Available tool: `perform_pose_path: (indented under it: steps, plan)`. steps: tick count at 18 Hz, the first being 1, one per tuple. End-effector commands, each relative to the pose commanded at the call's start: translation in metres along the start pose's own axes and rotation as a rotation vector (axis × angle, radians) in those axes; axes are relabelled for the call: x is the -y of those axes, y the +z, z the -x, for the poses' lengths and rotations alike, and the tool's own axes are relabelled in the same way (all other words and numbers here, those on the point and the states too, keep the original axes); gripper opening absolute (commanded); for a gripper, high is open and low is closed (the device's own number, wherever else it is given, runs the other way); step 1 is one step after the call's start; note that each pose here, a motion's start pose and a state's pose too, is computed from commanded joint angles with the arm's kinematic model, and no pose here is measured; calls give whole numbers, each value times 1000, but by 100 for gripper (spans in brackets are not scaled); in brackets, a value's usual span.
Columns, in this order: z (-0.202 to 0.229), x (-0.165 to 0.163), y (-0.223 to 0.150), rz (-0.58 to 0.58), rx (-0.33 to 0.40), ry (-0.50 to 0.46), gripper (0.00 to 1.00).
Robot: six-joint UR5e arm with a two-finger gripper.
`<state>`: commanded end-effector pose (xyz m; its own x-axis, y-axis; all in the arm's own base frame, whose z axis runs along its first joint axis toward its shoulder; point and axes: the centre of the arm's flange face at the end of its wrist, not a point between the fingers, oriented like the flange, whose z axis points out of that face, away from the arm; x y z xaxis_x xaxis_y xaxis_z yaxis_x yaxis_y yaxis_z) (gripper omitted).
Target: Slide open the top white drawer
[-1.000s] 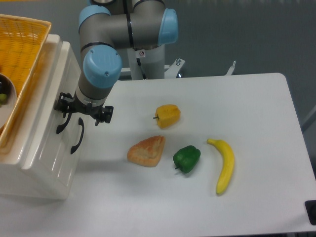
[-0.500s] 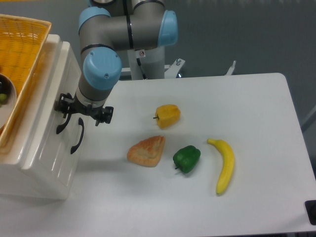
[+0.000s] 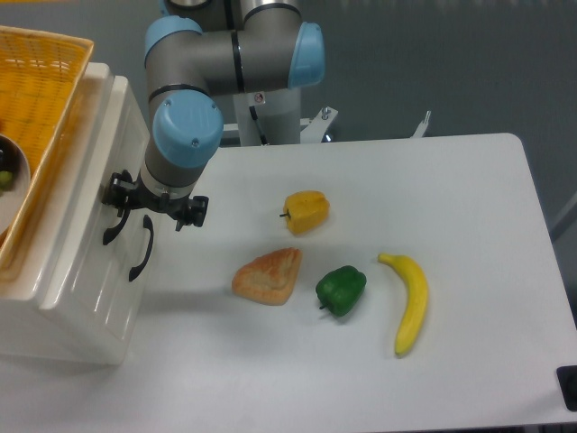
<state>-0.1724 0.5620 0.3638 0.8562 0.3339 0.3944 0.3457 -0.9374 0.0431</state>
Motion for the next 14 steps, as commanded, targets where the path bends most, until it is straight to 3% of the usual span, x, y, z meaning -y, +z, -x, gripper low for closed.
perform_pose_path:
  steps: [14]
  plan:
    - [9,5,-4,-9,4,1,100]
